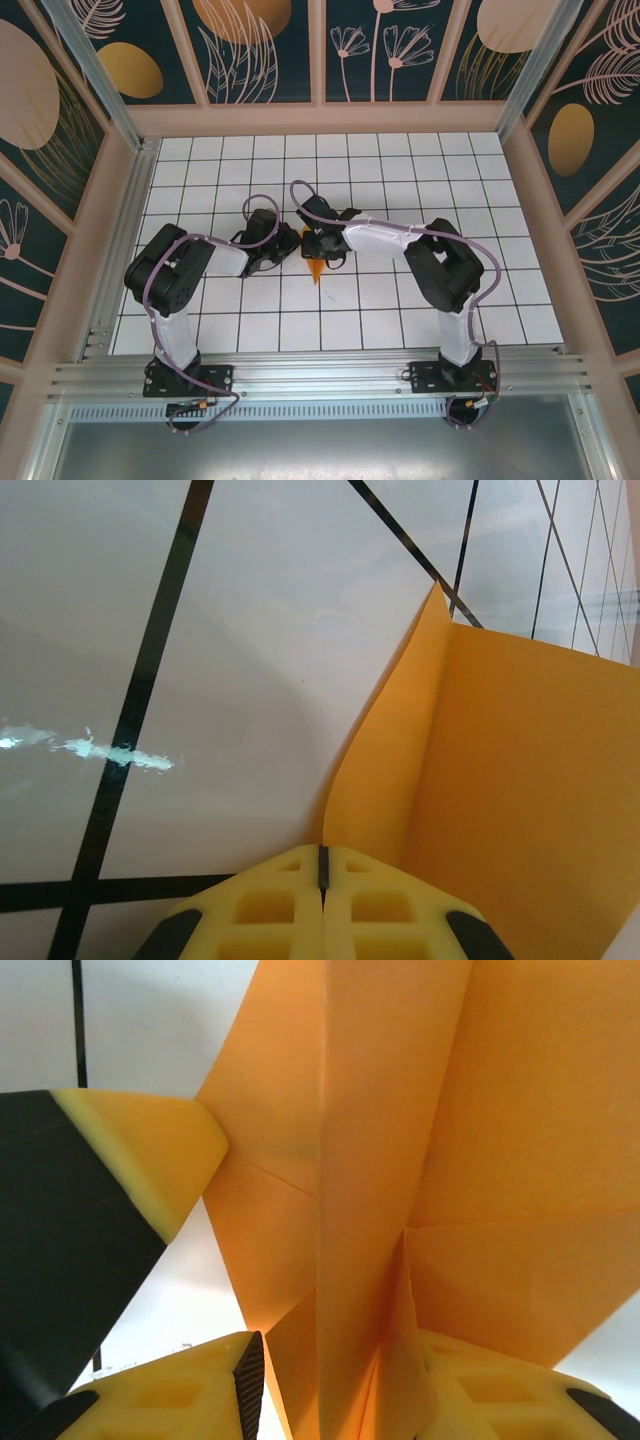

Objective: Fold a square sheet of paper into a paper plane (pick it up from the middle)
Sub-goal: Move the paper plane to the top-center of the table, then reset both arms

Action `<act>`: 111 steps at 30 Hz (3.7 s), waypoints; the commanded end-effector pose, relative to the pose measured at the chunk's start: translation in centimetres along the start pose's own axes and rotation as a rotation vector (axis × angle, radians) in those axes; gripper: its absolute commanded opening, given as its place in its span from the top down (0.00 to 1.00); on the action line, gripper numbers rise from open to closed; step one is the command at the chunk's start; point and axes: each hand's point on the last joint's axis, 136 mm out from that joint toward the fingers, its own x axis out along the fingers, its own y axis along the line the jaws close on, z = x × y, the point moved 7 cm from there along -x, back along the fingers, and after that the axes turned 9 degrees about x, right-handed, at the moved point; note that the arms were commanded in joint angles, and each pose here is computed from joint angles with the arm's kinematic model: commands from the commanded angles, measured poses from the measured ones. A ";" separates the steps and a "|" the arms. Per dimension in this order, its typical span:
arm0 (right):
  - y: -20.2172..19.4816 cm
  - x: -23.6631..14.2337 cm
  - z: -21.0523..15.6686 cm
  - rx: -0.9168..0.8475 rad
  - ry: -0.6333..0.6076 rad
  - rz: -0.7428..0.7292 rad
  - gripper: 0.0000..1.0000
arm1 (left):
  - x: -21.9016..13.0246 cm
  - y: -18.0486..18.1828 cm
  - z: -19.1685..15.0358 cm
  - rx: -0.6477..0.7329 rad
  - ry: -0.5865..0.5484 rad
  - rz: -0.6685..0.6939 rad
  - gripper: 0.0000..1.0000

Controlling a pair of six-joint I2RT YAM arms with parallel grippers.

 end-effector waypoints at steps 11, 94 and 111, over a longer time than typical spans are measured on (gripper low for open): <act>-0.5 1.1 0.5 0.007 -0.027 -0.115 0.74 | -0.1 0.5 -0.1 -0.008 -0.004 -0.005 1.00; 0.7 -15.7 15.5 -0.038 -0.687 -0.099 0.10 | -18.1 -1.8 10.4 0.192 -0.578 0.462 0.15; -28.5 -19.5 7.2 0.379 -1.145 -0.449 0.01 | -23.9 6.0 10.2 0.470 -0.916 0.789 0.01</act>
